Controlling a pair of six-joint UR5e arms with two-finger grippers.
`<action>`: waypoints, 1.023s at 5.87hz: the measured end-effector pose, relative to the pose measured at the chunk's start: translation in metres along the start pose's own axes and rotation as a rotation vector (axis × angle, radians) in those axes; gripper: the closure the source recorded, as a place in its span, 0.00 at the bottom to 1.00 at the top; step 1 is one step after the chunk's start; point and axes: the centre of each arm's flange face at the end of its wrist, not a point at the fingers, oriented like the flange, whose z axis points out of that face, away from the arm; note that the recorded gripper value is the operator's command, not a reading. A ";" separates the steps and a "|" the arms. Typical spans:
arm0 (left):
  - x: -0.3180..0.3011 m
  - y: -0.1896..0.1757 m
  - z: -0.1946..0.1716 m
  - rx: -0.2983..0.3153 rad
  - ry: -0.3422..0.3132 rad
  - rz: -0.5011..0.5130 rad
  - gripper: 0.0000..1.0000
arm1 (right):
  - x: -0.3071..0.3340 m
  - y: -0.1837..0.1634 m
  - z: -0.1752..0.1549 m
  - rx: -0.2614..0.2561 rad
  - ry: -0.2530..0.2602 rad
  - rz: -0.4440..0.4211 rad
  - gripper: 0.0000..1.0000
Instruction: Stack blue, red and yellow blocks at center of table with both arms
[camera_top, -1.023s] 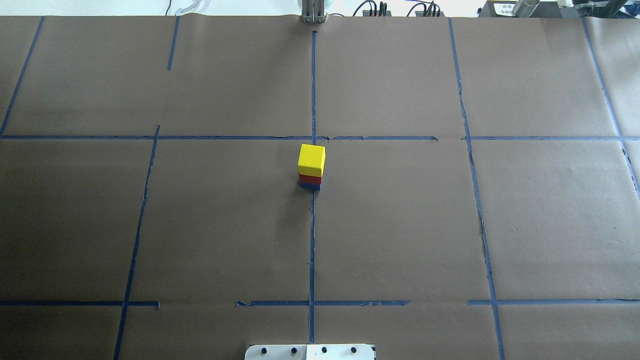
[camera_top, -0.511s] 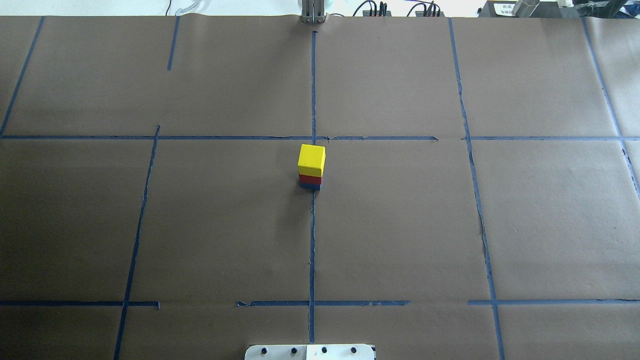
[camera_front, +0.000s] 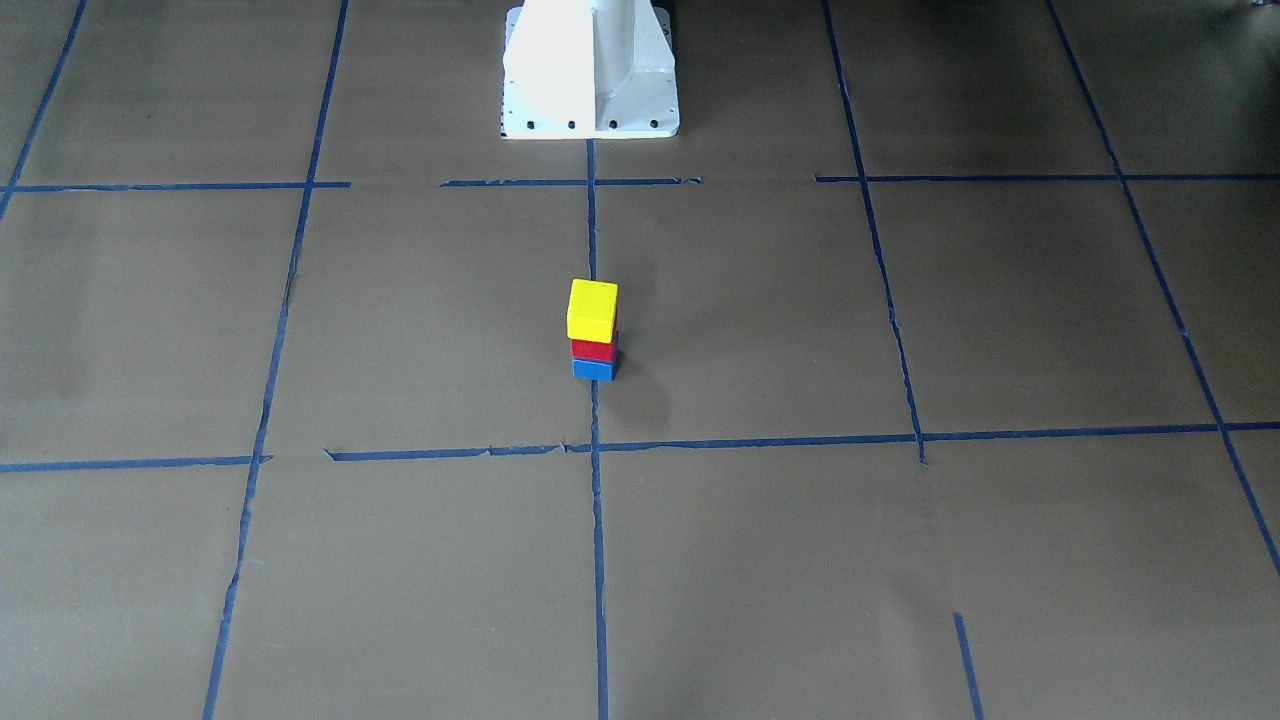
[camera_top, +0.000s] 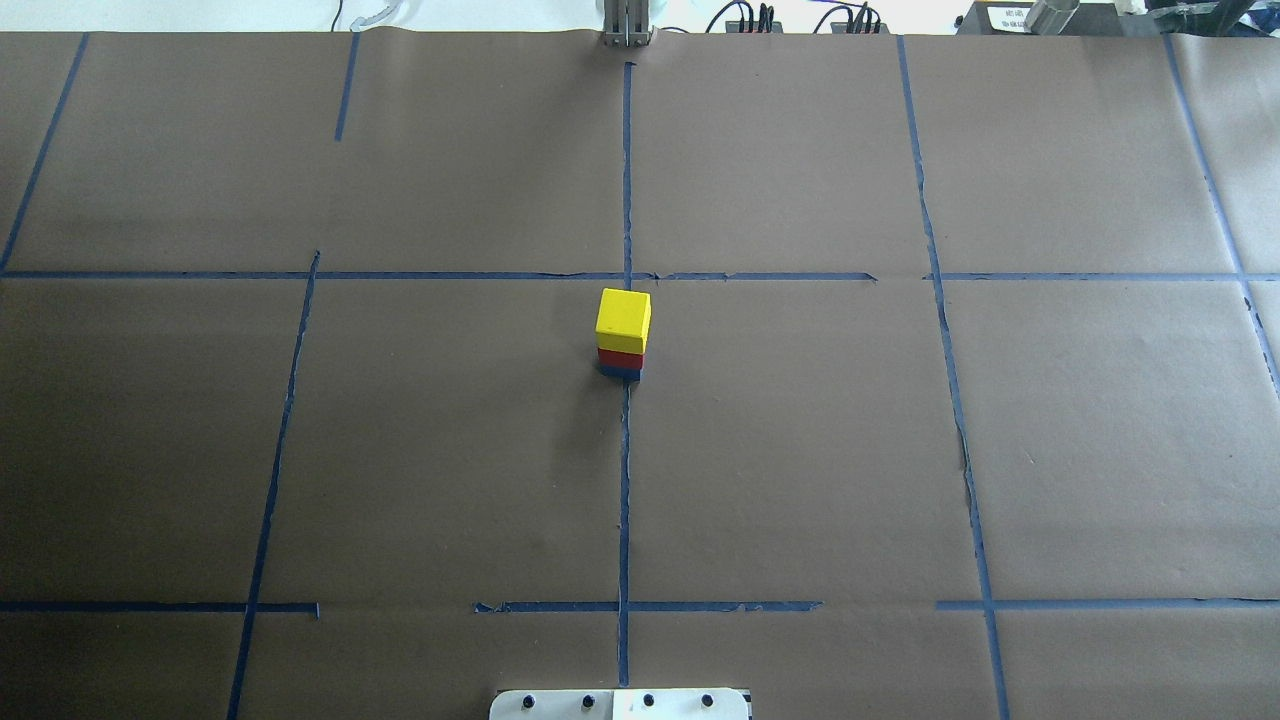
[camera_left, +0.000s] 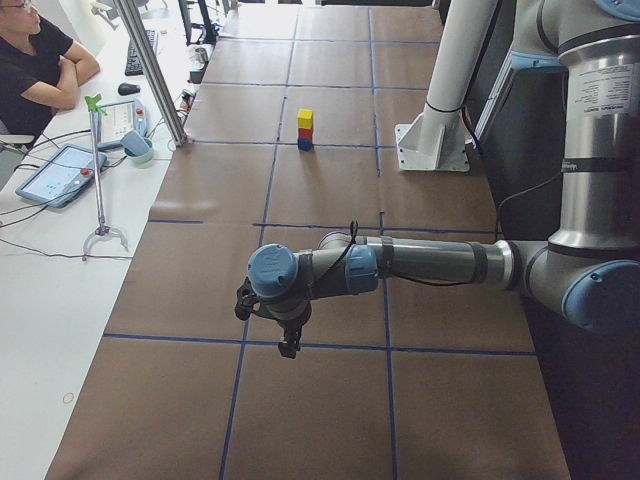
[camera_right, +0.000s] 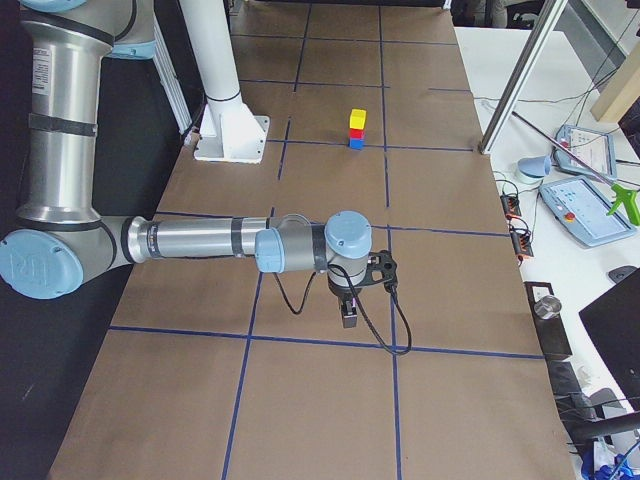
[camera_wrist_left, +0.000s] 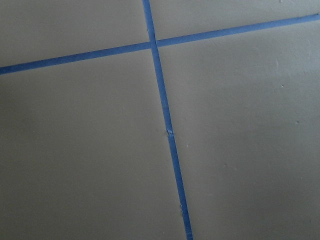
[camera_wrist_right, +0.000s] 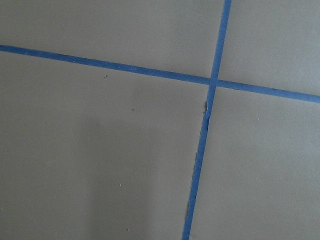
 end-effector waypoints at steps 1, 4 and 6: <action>0.000 0.000 -0.001 -0.001 -0.013 -0.063 0.00 | 0.002 -0.003 0.002 -0.002 -0.001 0.003 0.00; -0.009 0.001 -0.001 0.022 -0.104 -0.057 0.00 | -0.002 -0.002 -0.003 0.010 -0.001 -0.005 0.00; -0.005 0.000 -0.005 0.041 -0.113 -0.036 0.00 | -0.003 -0.002 -0.003 0.012 0.003 -0.007 0.00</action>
